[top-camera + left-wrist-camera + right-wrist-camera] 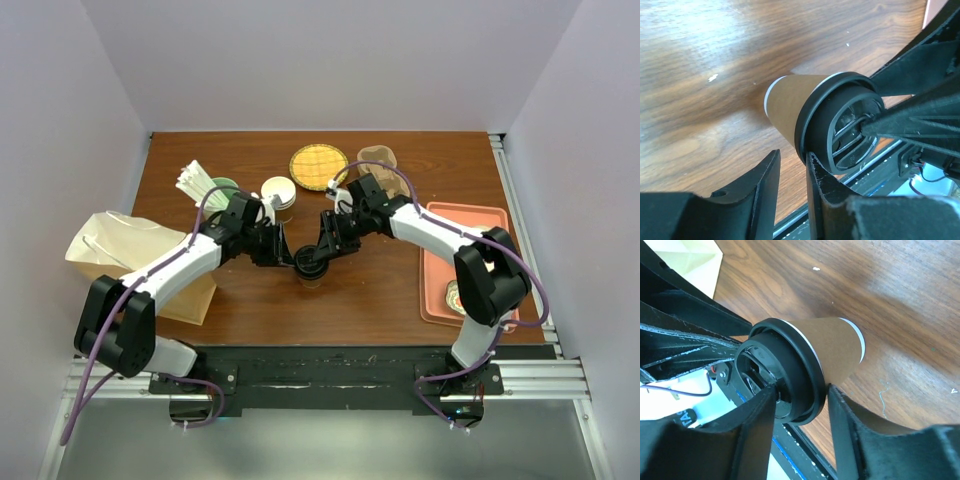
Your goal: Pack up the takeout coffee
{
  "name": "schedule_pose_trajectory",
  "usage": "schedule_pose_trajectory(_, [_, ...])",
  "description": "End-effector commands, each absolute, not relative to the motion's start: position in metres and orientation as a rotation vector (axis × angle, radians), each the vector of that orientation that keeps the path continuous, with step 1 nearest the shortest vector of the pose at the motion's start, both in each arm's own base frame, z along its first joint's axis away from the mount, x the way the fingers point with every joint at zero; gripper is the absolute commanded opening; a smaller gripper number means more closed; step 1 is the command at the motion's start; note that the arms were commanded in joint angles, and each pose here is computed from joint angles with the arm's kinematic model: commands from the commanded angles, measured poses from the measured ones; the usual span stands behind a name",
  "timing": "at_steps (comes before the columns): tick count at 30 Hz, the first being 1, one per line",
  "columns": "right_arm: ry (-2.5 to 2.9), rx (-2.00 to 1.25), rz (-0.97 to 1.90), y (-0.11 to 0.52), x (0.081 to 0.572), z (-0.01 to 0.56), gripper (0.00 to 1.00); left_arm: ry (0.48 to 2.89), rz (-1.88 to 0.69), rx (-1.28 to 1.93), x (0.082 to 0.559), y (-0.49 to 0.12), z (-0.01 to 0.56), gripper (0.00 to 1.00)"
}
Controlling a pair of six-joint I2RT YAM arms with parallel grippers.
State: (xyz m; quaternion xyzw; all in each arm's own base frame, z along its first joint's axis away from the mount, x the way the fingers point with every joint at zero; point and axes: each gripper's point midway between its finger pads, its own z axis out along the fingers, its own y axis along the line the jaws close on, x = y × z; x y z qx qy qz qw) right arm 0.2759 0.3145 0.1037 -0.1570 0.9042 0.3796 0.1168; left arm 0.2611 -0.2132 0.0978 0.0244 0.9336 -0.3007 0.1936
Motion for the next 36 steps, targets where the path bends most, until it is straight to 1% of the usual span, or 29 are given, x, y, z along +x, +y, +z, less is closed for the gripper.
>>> schedule_pose_trajectory(1, [2.669, -0.469, 1.026, 0.314, 0.282, 0.113, 0.52, 2.657, -0.708, 0.101, 0.266, -0.199, 0.091, 0.33])
schedule_pose_trajectory(6, [2.640, -0.468, 1.034, 0.318, 0.287, 0.134, 0.57, 2.624, -0.788, 0.127, 0.269, -0.210, 0.107, 0.36])
schedule_pose_trajectory(12, [2.651, -0.453, 1.012, 0.315, 0.287, 0.136, 0.63, 2.584, -0.863, 0.142, 0.269, -0.218, 0.126, 0.40])
schedule_pose_trajectory(19, [2.637, -0.441, 0.991, 0.306, 0.281, 0.145, 0.59, 2.533, -0.857, 0.142, 0.276, -0.219, 0.146, 0.49])
schedule_pose_trajectory(24, [2.634, -0.436, 0.999, 0.305, 0.278, 0.147, 0.59, 2.510, -0.818, 0.166, 0.284, -0.217, 0.156, 0.50])
schedule_pose_trajectory(29, [2.616, -0.397, 0.973, 0.300, 0.283, 0.156, 0.59, 2.503, -0.859, 0.204, 0.280, -0.224, 0.160, 0.50])
schedule_pose_trajectory(32, [2.617, -0.379, 0.954, 0.294, 0.286, 0.156, 0.58, 2.504, -0.887, 0.242, 0.274, -0.232, 0.158, 0.47])
schedule_pose_trajectory(36, [2.623, -0.364, 0.978, 0.285, 0.286, 0.152, 0.53, 2.496, -0.957, 0.322, 0.266, -0.250, 0.157, 0.45])
